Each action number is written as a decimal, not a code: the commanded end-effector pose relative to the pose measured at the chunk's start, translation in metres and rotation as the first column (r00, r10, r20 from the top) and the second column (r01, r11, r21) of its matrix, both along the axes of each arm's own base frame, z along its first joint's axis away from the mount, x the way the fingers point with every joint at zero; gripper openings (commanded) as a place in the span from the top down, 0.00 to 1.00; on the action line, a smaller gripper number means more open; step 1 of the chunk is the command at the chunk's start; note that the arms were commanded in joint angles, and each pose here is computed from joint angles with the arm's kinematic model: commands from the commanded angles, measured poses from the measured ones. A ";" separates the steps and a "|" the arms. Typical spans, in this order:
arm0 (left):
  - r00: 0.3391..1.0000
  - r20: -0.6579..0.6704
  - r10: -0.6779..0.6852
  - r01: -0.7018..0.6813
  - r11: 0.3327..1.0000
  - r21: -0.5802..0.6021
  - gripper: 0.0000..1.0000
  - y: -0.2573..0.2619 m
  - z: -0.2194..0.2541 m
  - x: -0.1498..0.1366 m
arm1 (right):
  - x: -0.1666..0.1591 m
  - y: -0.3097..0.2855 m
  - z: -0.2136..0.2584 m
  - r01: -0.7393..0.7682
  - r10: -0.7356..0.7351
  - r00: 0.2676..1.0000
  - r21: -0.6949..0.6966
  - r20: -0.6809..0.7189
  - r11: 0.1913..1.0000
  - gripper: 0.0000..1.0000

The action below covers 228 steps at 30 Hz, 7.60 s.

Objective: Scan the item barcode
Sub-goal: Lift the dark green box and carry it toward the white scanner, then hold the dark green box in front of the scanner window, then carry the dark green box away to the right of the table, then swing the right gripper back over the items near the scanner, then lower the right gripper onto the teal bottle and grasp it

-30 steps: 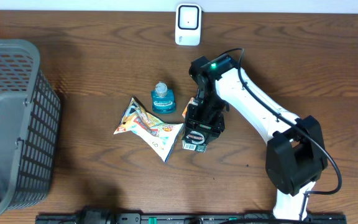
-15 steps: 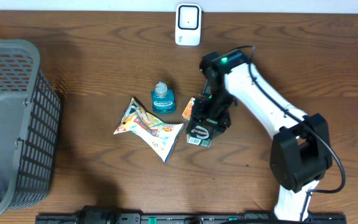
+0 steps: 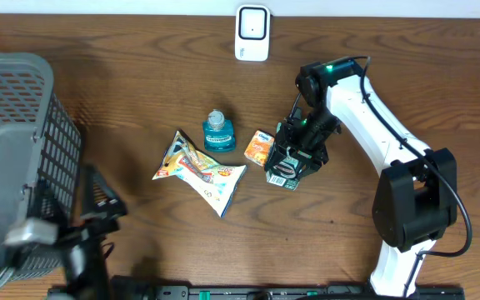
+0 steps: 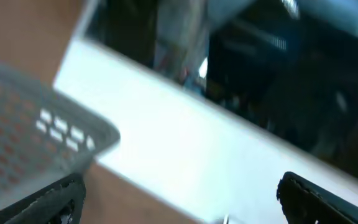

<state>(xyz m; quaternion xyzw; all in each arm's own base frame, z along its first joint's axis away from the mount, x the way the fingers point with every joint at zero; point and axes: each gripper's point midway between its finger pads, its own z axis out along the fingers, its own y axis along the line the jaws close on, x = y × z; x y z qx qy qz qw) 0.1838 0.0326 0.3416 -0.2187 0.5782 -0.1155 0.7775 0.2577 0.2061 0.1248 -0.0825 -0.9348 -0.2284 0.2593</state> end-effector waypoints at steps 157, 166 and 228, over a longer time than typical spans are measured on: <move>0.510 -0.860 0.013 0.138 0.986 0.097 0.02 -0.007 -0.285 -0.023 | 0.245 -0.249 0.190 0.125 -0.040 0.057 0.033 0.998 0.992 0.01; 0.510 -0.860 0.013 0.138 0.986 0.097 0.02 -0.007 -0.285 -0.023 | 0.200 -0.058 0.188 -0.355 0.111 0.007 -0.102 0.994 0.929 0.01; 0.510 -0.860 0.013 0.138 0.986 0.097 0.03 -0.007 -0.285 -0.023 | 0.109 0.140 0.004 0.718 -0.678 0.675 -0.045 0.291 0.695 0.01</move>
